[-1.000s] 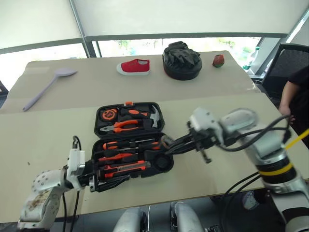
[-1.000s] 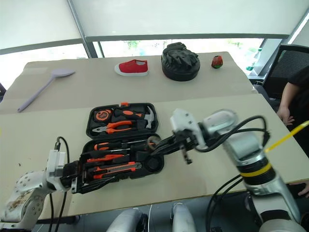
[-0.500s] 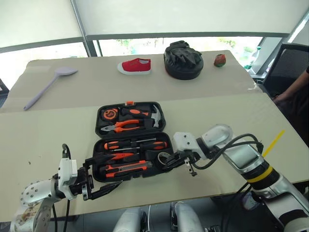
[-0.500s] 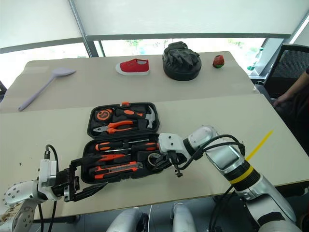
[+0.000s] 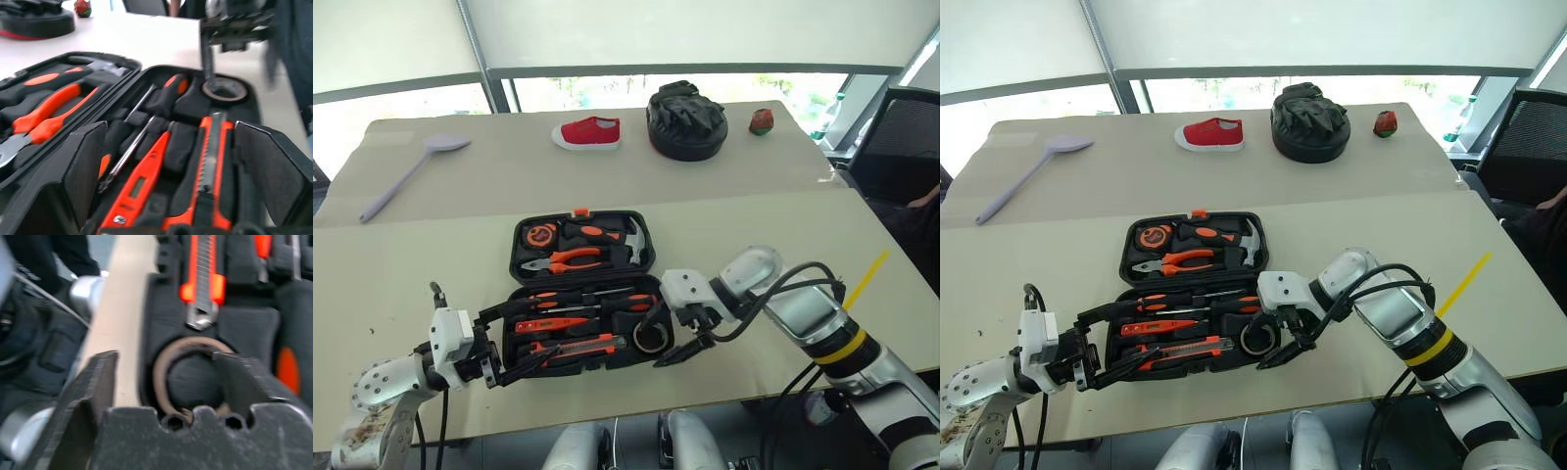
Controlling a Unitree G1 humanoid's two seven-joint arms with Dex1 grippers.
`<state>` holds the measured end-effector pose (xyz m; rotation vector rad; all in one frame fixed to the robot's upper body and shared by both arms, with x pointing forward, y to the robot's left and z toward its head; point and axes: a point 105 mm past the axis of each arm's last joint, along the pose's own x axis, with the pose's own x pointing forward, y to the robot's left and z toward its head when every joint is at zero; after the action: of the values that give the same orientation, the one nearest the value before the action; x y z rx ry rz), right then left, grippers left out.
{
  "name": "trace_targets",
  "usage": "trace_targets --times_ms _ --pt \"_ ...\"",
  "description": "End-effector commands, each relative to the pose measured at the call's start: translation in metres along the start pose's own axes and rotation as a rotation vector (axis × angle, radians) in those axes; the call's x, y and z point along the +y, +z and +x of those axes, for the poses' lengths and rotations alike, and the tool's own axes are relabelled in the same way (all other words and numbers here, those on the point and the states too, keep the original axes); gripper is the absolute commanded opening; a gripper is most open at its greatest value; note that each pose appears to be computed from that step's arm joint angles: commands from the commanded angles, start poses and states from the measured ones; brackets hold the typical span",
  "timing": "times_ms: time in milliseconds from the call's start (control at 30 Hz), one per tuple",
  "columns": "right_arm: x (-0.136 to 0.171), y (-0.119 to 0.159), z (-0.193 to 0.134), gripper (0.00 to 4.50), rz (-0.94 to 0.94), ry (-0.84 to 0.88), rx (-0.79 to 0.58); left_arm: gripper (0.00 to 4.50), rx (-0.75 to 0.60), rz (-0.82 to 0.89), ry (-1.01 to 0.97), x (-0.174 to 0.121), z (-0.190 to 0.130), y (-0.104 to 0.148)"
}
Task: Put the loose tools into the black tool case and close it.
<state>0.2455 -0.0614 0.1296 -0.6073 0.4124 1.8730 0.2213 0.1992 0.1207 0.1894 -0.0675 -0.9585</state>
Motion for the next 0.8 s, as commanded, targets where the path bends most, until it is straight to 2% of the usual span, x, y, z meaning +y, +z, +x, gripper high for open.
trace_targets --times_ms 33,100,233,333,433,467,533,700,800 --pt "0.004 0.022 -0.031 4.43 -0.041 -0.015 -0.139 4.50 -0.015 0.028 0.165 0.028 -0.012 0.010" --pt "0.004 0.023 -0.041 4.43 -0.020 -0.034 -0.182 4.50 -0.019 0.023 0.205 0.035 -0.017 0.012" --pt "-0.014 0.017 -0.073 4.43 0.015 -0.227 -0.274 4.50 0.047 -0.010 0.359 0.063 -0.031 0.003" --pt "-0.044 -0.002 -0.092 3.73 0.018 -0.478 -0.271 3.77 0.167 -0.044 0.480 0.081 -0.039 -0.015" --pt "-0.063 -0.031 -0.094 2.66 -0.060 -0.656 -0.126 2.72 0.244 -0.099 0.575 0.094 -0.040 -0.028" --pt "-0.067 -0.035 -0.093 2.38 -0.064 -0.690 -0.123 2.50 0.262 -0.113 0.577 0.094 -0.038 -0.031" --pt "-0.073 -0.040 -0.089 1.60 -0.049 -0.725 -0.130 1.71 0.276 -0.130 0.550 0.092 -0.032 -0.033" --pt "-0.082 -0.051 -0.065 0.01 -0.033 -0.740 -0.120 0.12 0.299 -0.166 0.461 0.086 -0.004 -0.039" --pt "-0.086 -0.047 -0.052 0.00 -0.018 -0.721 -0.148 0.02 0.306 -0.161 0.380 0.082 0.012 -0.040"
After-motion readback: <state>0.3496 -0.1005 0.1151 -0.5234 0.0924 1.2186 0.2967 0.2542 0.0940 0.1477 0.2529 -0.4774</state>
